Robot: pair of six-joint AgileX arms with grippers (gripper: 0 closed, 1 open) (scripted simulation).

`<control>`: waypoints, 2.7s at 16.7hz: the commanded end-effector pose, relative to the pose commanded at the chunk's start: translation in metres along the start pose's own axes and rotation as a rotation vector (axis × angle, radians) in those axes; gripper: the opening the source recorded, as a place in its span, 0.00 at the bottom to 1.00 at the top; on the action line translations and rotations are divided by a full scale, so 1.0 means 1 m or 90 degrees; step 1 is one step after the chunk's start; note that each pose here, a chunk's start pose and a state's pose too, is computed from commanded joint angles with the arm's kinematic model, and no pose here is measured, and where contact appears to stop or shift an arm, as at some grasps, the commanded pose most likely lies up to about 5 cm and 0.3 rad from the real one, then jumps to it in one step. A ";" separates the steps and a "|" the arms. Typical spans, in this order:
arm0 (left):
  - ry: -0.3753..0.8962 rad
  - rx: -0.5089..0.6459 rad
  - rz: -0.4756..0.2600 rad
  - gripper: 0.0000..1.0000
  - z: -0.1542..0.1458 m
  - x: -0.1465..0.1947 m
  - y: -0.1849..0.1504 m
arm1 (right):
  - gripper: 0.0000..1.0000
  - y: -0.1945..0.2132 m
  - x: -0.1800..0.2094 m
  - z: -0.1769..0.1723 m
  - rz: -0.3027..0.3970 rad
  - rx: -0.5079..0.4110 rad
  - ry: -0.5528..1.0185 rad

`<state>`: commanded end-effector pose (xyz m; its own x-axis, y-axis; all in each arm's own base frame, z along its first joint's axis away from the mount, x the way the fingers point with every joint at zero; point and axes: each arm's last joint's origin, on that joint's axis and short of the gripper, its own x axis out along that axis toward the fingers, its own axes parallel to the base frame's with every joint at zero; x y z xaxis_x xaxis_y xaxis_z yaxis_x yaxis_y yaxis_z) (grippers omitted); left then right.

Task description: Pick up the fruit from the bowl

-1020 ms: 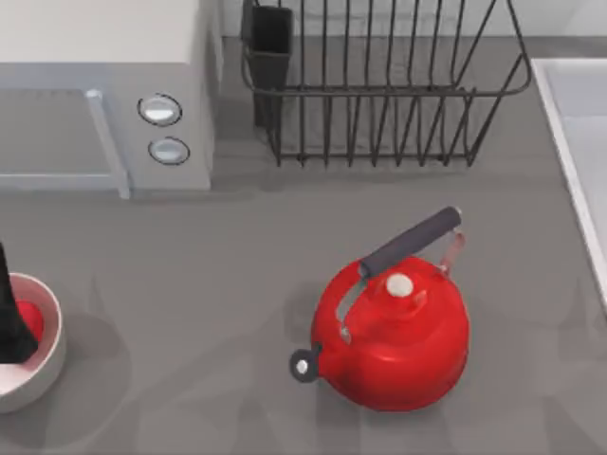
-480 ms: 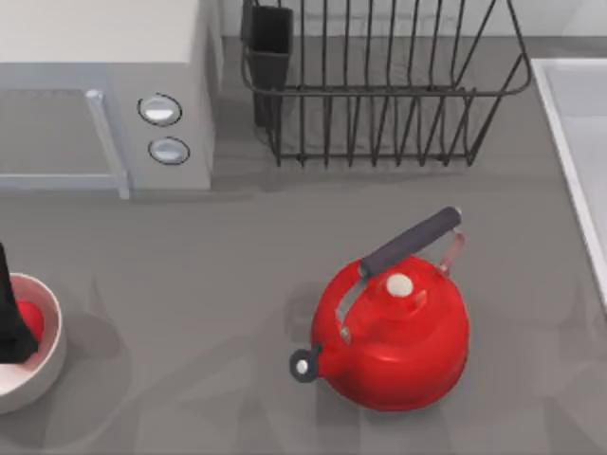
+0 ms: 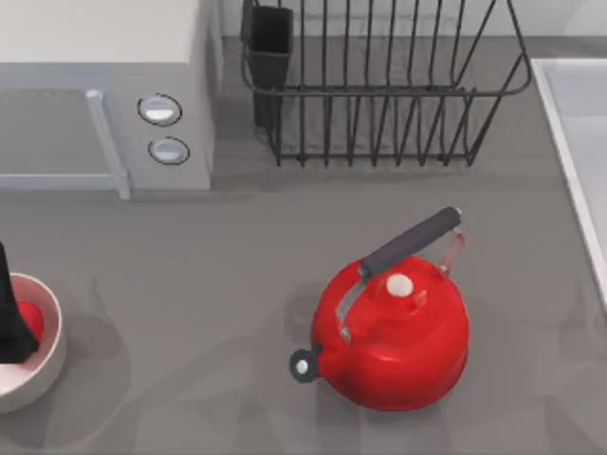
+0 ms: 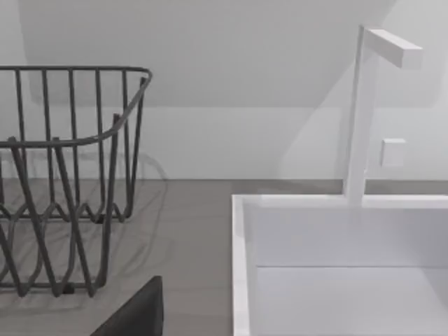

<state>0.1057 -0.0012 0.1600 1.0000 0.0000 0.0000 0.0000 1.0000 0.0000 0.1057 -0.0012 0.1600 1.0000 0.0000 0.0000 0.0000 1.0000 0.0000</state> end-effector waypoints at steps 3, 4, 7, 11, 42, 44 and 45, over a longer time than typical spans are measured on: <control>0.000 0.000 0.000 1.00 0.000 0.000 0.000 | 1.00 0.000 0.000 0.000 0.000 0.000 0.000; 0.000 0.000 0.000 1.00 0.000 0.000 0.000 | 1.00 0.000 0.000 0.000 0.000 0.000 0.000; 0.007 0.000 0.000 1.00 0.002 0.000 0.000 | 1.00 0.000 0.000 0.000 0.000 0.000 0.000; 0.099 0.003 0.001 1.00 0.021 0.004 0.000 | 1.00 0.000 0.000 0.000 0.000 0.000 0.000; 1.001 0.011 -0.011 1.00 -0.003 0.179 0.008 | 1.00 0.000 0.000 0.000 0.000 0.000 0.000; 0.991 0.011 -0.010 1.00 -0.028 0.181 0.008 | 1.00 0.000 0.000 0.000 0.000 0.000 0.000; 0.988 0.011 -0.010 1.00 -0.040 0.181 0.008 | 1.00 0.000 0.000 0.000 0.000 0.000 0.000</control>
<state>0.2863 0.0071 0.1204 0.0184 0.0004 -0.9998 0.0206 0.9998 0.0007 0.1057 -0.0012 0.1600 1.0000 0.0000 0.0000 0.0000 1.0000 0.0000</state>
